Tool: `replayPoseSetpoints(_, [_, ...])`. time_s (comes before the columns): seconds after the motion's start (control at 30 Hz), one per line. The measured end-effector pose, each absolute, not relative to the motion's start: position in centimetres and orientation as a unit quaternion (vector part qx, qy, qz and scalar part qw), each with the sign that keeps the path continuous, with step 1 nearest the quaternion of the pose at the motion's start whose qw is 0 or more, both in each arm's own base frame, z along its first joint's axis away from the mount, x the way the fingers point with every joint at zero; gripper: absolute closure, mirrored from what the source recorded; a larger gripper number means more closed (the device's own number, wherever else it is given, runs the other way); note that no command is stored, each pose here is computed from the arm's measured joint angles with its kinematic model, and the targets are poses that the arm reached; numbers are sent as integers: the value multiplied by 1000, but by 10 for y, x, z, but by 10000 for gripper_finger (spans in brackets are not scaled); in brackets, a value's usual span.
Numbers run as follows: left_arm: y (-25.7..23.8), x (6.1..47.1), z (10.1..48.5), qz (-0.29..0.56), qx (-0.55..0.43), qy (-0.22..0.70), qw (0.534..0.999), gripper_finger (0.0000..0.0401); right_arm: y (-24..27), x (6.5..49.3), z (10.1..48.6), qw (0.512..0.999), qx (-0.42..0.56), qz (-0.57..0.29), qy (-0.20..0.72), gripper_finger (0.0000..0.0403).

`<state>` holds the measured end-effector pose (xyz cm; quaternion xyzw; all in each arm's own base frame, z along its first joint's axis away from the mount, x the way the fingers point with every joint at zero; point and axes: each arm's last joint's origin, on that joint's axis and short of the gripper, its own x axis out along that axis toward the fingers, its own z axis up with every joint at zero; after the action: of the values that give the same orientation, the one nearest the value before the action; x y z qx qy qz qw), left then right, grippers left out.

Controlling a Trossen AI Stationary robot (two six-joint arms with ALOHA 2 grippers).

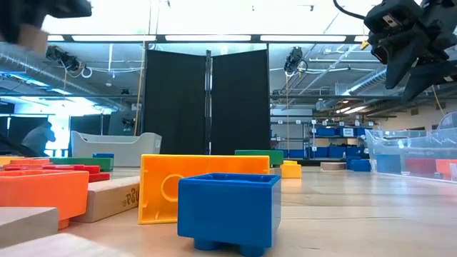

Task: Sort blocks by size
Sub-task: Put the brown block into the black bin

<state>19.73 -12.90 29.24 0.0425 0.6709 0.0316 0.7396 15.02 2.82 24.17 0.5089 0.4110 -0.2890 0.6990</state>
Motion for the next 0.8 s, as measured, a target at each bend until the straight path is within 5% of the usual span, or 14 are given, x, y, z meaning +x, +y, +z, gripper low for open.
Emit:
replayPoseSetpoints(0.33, [-146,173,243,47,18,717,695,333,29,154,238,692,507,-300,418,221])
replayPoseSetpoints(0.8, [-169,162,223,32,-23,686,726,333,31,165,228,684,496,-315,434,221])
